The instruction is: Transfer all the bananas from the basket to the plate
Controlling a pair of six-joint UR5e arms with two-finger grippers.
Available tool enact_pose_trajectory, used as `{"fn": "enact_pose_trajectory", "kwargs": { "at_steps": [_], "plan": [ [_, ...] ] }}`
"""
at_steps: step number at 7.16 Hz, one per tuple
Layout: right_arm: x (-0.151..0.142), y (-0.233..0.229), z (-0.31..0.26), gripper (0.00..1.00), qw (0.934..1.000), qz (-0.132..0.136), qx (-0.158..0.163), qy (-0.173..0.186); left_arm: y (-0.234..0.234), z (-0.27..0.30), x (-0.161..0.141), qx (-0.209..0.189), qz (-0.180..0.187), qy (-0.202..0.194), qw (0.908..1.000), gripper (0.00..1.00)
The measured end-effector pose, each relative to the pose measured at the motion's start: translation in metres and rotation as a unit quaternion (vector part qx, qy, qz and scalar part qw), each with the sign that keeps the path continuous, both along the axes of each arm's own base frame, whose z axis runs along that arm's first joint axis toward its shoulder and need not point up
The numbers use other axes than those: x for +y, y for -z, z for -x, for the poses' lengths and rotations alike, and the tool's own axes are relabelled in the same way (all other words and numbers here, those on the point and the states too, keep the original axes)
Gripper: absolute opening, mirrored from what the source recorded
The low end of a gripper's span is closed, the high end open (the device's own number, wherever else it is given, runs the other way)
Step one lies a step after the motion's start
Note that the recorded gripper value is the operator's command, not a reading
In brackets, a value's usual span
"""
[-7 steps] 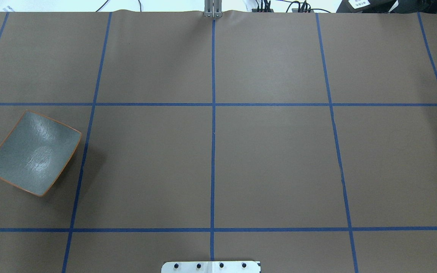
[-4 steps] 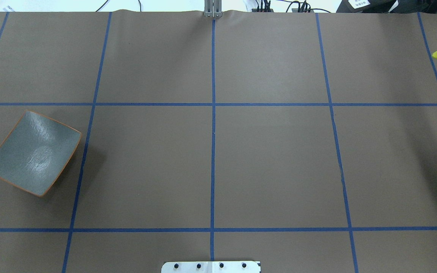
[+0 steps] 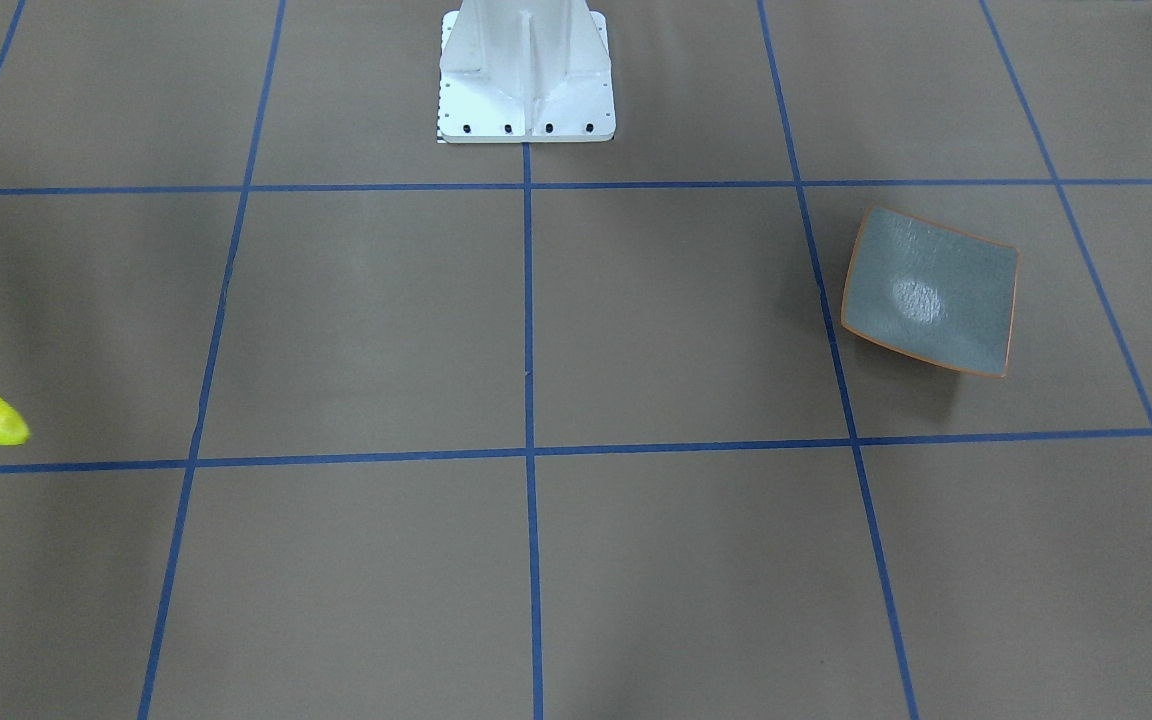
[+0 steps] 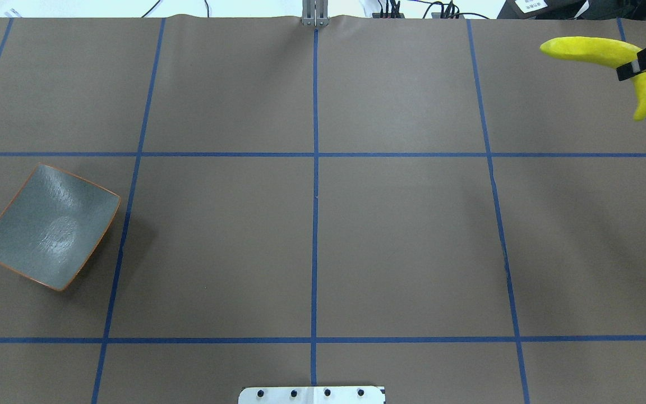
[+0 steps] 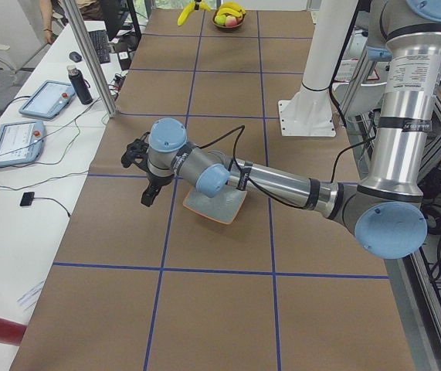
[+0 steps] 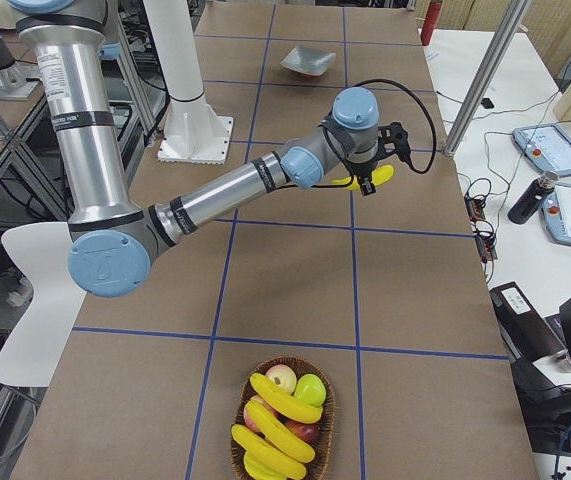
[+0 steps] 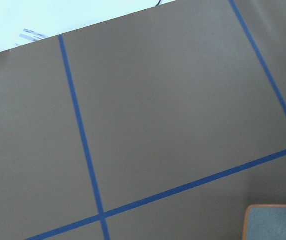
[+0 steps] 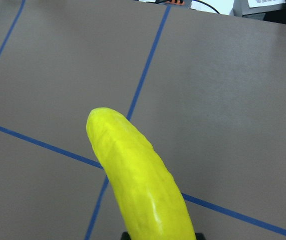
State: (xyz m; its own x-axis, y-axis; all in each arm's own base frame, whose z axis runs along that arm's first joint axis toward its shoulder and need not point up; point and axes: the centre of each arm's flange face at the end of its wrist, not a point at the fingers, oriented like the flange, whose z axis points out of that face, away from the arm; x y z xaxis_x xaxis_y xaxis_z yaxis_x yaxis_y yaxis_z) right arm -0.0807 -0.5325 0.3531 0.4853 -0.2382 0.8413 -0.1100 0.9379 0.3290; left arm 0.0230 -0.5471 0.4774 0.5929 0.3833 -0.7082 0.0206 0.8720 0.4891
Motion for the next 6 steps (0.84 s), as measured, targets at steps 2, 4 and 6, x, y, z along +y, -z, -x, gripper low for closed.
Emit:
{"fn": "enact_pose_trajectory", "kwargs": {
  "at_steps": [2,4,6],
  "plan": [
    [0.012,0.055,0.091,0.0,0.9973,0.013,-0.054,-0.048,0.048,-0.065,-0.001,0.067,0.018,0.006,0.9976,1.0],
    [0.032,0.117,0.195,0.0,0.9915,0.016,-0.1,-0.082,0.105,-0.109,-0.004,0.139,0.081,0.034,0.9865,1.0],
    [0.072,0.174,0.288,0.0,0.9828,0.012,-0.142,-0.117,0.153,-0.16,-0.006,0.188,0.156,0.039,0.9689,1.0]
  ]
}}
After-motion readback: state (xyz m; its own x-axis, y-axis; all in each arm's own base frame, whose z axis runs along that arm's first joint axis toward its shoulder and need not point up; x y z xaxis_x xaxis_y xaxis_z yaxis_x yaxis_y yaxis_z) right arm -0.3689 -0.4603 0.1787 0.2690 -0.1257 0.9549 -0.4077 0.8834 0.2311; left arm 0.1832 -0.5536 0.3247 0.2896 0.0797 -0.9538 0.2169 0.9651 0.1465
